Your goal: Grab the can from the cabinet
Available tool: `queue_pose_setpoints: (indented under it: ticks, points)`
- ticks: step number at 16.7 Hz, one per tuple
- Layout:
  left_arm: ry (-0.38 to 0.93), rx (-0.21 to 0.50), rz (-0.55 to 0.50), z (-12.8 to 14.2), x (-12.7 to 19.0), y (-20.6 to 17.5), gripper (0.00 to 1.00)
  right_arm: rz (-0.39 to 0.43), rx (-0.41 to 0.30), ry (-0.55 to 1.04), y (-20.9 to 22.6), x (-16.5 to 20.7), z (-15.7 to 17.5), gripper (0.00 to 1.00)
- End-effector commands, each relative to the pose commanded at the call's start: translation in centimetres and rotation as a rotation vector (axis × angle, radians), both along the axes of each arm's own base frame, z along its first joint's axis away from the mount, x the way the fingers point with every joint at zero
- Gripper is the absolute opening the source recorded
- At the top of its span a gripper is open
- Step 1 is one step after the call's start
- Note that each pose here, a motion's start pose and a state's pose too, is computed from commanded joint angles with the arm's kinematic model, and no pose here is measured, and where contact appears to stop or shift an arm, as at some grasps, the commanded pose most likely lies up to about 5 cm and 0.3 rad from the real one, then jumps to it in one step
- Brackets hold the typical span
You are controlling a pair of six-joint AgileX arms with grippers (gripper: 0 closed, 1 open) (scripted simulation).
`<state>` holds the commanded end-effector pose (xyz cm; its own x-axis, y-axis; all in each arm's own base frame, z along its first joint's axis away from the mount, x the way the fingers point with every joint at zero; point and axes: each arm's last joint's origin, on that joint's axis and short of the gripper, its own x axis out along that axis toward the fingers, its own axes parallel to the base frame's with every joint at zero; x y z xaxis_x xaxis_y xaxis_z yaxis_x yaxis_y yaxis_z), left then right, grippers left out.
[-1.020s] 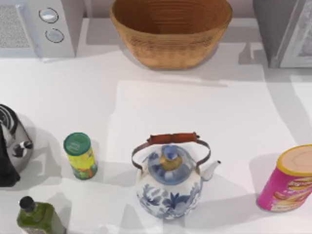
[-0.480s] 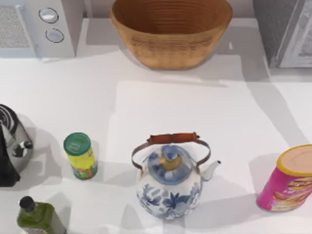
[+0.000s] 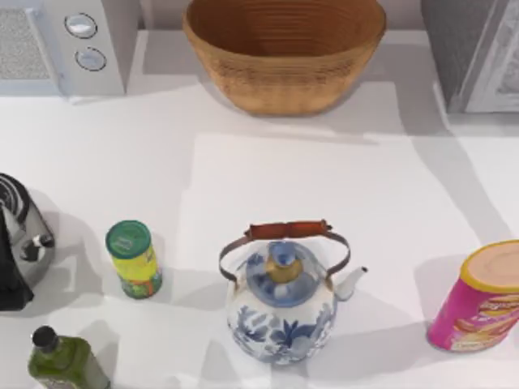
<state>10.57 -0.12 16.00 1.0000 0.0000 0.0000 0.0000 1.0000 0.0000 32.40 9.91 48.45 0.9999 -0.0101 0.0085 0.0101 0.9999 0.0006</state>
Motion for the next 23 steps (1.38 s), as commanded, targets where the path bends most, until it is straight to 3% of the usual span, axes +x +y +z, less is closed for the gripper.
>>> queue_pose_setpoints:
  ticks: [4, 8, 21, 23]
  points:
    - [0.0, 0.0, 0.0, 0.0, 0.0, 0.0, 1.0, 0.0, 0.0, -0.001, 0.0, 3.7, -0.1, 1.0]
    - [0.0, 0.0, 0.0, 0.0, 0.0, 0.0, 1.0, 0.0, 0.0, -0.001, -0.1, 4.0, -0.1, 1.0]
    - [0.0, 0.0, 0.0, 0.0, 0.0, 0.0, 1.0, 0.0, 0.0, -0.001, -0.1, 4.0, -0.1, 0.02]
    - [0.0, 0.0, 0.0, 0.0, 0.0, 0.0, 1.0, 0.0, 0.0, -0.001, -0.1, 4.0, -0.1, 0.0]
